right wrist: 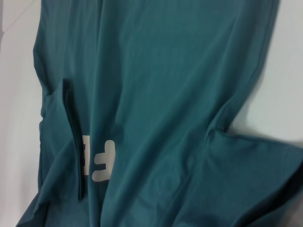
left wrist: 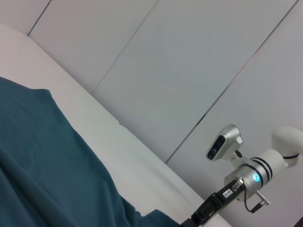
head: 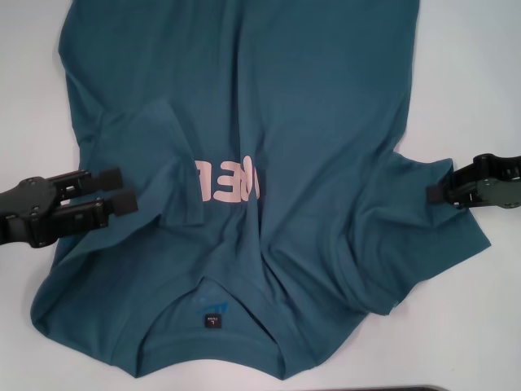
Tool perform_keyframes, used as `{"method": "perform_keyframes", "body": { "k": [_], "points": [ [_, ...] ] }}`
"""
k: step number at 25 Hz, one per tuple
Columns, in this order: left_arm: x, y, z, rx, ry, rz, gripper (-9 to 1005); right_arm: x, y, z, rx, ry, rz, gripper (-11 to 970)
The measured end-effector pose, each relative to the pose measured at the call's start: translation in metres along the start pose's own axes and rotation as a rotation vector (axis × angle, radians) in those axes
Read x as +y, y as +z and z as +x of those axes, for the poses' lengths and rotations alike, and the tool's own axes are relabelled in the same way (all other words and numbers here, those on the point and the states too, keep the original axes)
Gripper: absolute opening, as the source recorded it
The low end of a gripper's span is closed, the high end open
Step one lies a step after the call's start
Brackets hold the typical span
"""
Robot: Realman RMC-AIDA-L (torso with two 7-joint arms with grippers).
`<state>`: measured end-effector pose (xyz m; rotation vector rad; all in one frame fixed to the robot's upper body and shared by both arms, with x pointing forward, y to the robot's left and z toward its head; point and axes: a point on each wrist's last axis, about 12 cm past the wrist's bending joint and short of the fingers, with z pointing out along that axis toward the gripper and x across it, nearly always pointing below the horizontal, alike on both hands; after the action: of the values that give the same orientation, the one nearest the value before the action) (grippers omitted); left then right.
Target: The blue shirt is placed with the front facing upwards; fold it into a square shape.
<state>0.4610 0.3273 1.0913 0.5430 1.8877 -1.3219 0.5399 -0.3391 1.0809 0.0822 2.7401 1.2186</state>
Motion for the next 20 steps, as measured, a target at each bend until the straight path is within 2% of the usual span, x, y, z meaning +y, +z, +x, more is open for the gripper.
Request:
{"method": "perform_keyframes", "body": {
  "k": [1, 4, 9, 15, 20],
  "points": [
    [0.000, 0.000, 0.000, 0.000, 0.000, 0.000, 734, 0.000, 0.000, 0.000, 0.000, 0.001, 0.001, 393],
    [0.000, 0.000, 0.000, 0.000, 0.000, 0.000, 734, -0.002, -0.001, 0.001, 0.002, 0.005, 0.006, 155],
    [0.000, 0.000, 0.000, 0.000, -0.001, -0.001, 734, -0.003, -0.005, 0.002, 0.016, -0.003, 0.025, 85],
    [0.000, -0.001, 0.000, -0.002, -0.003, -0.003, 733, -0.004, -0.021, -0.002, -0.038, -0.014, 0.038, 2],
    [0.000, -0.006, 0.001, -0.023, -0.008, -0.015, 735, -0.007, -0.035, -0.004, -0.090, -0.013, 0.050, 3]
  ]
}}
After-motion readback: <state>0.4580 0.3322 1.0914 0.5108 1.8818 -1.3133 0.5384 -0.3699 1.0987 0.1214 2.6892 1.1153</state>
